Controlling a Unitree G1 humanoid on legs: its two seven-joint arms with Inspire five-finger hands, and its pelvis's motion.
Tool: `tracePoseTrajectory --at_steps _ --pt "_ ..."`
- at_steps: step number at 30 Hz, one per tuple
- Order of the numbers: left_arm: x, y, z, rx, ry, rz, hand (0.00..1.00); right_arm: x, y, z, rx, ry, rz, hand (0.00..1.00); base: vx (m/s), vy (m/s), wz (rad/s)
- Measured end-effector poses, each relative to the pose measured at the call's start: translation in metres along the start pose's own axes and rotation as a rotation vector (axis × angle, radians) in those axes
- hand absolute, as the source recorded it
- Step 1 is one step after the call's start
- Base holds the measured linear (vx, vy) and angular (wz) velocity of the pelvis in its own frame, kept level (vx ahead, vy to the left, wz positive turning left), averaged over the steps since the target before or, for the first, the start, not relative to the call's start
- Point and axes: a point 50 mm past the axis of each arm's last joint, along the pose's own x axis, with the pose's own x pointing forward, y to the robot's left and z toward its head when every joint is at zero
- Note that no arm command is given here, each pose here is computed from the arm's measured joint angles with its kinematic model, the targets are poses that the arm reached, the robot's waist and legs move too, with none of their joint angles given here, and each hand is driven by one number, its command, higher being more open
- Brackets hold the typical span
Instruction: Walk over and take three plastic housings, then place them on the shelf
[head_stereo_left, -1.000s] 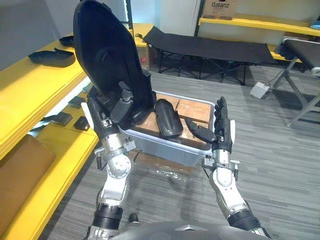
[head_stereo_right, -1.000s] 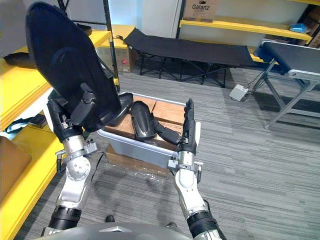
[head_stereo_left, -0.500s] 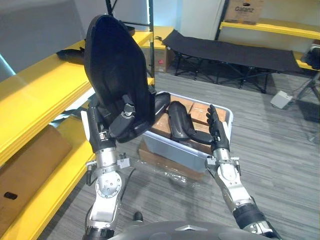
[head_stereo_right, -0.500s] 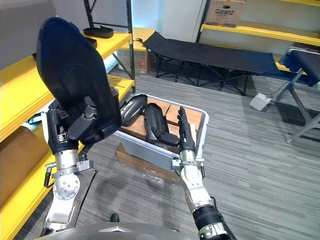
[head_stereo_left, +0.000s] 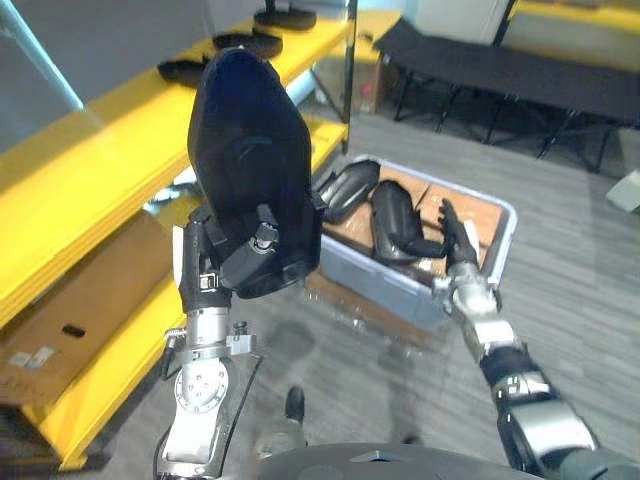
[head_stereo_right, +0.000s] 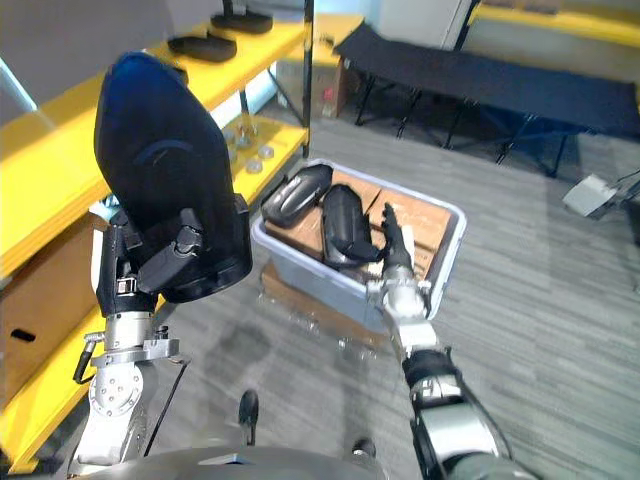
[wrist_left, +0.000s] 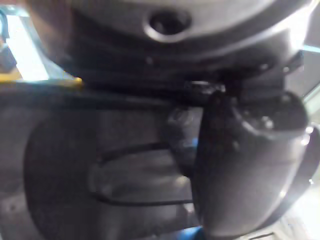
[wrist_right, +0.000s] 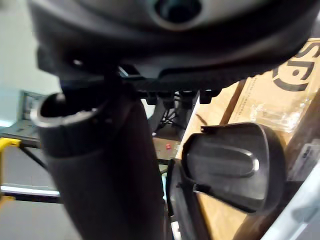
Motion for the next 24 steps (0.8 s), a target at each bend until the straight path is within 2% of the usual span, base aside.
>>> tracePoseTrajectory --at_steps 3,8,11,15,21,22,24 --pt "0.012 0.0 -0.002 0.014 -0.023 -0.003 0.0 0.019 -0.024 0.028 -0.019 -0.03 -0.072 1.0 -0.09 -0.03 0.17" --pt "0.011 0.006 -0.014 0.022 0.034 0.03 0.0 0.036 -0.051 0.081 -0.009 -0.126 -0.171 1.0 0.0 -0.019 0.08" --pt "0.012 0.008 -0.014 0.029 0.031 0.047 0.0 0.041 -0.06 0.1 -0.003 -0.152 -0.245 1.0 0.0 0.001 0.02" --pt "0.017 -0.003 -0.014 0.005 0.018 0.023 0.0 0.042 -0.08 0.106 -0.016 -0.127 -0.369 1.0 -0.04 -0.022 -0.04" --pt "0.014 -0.019 -0.025 -0.012 0.064 -0.019 0.0 0.042 -0.098 0.104 -0.035 -0.043 -0.465 1.0 -0.05 -0.047 -0.08" --pt "0.013 -0.021 -0.026 -0.016 0.068 -0.023 0.0 0.042 -0.1 0.096 -0.043 0.006 -0.469 0.0 -0.03 -0.058 -0.03" --pt "0.012 -0.024 -0.026 -0.023 0.071 -0.025 0.0 0.042 -0.102 0.089 -0.046 0.043 -0.477 0.0 -0.01 -0.058 0.0"
